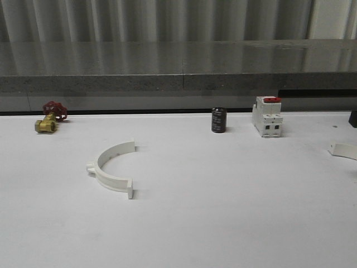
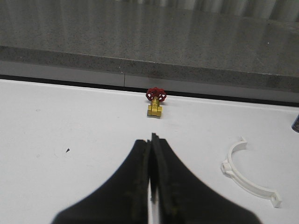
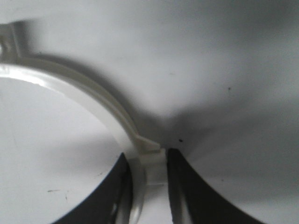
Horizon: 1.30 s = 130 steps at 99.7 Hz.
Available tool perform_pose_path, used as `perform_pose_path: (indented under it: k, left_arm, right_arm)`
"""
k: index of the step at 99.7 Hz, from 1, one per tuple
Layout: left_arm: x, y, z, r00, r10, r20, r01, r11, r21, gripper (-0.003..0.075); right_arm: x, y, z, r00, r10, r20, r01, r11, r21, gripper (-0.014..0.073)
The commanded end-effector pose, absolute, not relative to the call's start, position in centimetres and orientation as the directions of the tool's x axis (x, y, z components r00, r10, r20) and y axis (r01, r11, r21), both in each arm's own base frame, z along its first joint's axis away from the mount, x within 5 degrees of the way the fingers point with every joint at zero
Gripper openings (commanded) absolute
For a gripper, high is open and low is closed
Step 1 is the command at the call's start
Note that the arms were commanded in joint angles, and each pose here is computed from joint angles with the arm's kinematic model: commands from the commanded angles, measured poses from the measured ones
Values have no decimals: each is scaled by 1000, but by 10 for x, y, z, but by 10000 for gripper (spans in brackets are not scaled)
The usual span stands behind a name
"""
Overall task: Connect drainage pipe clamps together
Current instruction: 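Grasp the second white clamp half by its tab with the right gripper, then carry the second half over and lower it against the first half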
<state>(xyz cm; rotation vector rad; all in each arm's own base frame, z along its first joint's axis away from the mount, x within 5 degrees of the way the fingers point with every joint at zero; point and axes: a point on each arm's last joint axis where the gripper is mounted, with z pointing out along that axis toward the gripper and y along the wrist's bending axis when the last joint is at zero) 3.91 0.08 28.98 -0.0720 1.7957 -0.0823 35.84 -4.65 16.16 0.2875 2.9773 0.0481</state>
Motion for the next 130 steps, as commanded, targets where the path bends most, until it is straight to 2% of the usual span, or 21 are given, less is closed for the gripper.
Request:
perform_pose_path:
  k: [1, 21, 52, 69, 94, 116, 130]
  left_arm:
    - [39, 1, 304, -132, -97, -986, 3, 995, -99, -21]
    - [39, 1, 304, -132, -97, -986, 3, 995, -99, -21]
    - [39, 1, 304, -132, -97, -986, 3, 995, -99, -21]
    - [39, 1, 304, -132, -97, -986, 3, 995, -99, -21]
    - [39, 1, 304, -132, -97, -986, 3, 995, -99, -21]
    - [39, 1, 304, -132, -97, -986, 3, 995, -99, -21]
    - [39, 1, 304, -132, -97, -986, 3, 995, -99, -21]
  right_arm:
    - [363, -50, 184, -954, 192, -229, 187, 981, 46, 77]
    - [364, -50, 191, -956, 189, -225, 184, 982, 44, 78]
    - [363, -18, 257, -928, 215, -304, 187, 975, 119, 78]
    - [356, 23, 276, -955, 163, -248, 133, 982, 133, 78]
    - [344, 90, 279, -976, 48, -212, 17, 989, 145, 78]
    - [341, 134, 281, -958, 14, -286, -40, 982, 184, 78]
    - [349, 156, 278, -960, 28, -278, -20, 986, 168, 78]
